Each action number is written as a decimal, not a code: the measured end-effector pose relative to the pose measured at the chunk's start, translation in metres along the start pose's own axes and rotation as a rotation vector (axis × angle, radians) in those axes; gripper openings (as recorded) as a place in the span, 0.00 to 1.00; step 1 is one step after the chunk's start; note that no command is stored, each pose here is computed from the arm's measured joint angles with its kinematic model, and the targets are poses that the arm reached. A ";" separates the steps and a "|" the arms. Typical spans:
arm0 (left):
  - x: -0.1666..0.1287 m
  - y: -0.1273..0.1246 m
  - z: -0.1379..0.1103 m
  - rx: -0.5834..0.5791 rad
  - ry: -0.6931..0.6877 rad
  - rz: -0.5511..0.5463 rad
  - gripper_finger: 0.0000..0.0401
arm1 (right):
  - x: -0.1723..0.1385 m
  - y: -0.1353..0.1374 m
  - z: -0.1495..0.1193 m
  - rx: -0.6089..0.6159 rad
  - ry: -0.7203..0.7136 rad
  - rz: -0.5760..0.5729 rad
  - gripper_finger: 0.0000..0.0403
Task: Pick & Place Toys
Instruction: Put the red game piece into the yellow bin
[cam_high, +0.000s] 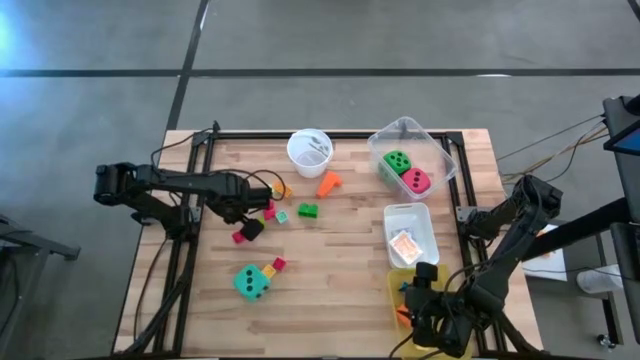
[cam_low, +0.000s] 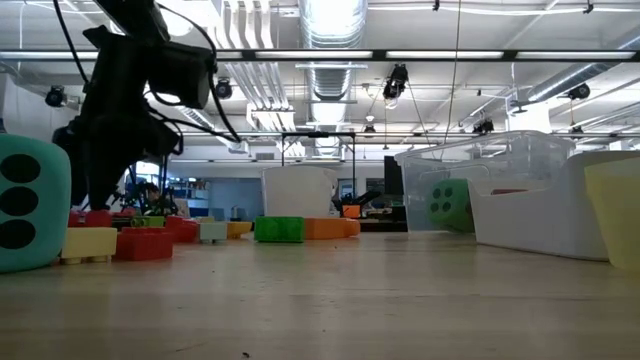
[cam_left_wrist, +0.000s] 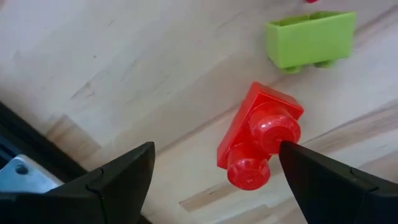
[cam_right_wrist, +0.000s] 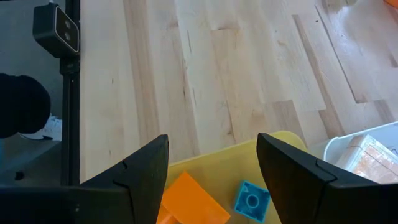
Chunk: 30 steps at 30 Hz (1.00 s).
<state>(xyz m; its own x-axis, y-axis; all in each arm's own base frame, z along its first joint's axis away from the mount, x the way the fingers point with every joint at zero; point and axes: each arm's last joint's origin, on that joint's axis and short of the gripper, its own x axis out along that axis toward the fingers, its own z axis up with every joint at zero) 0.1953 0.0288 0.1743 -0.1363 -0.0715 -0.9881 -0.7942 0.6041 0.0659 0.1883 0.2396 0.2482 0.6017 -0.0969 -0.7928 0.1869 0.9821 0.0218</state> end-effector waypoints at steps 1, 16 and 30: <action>0.000 0.000 0.000 0.001 -0.002 -0.003 0.87 | 0.000 0.000 0.000 0.000 0.000 0.000 0.59; -0.029 -0.019 0.011 0.099 -0.122 -0.113 0.87 | 0.000 0.000 0.000 0.000 0.000 0.001 0.59; -0.007 -0.025 -0.004 0.110 -0.155 -0.044 0.87 | 0.003 -0.001 -0.003 -0.005 0.004 -0.006 0.59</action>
<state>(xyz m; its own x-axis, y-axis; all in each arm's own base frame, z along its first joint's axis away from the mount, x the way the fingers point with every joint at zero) 0.2141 0.0112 0.1801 -0.0030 0.0183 -0.9998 -0.7266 0.6869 0.0148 0.1876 0.2389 0.2439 0.5977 -0.1018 -0.7952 0.1862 0.9824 0.0141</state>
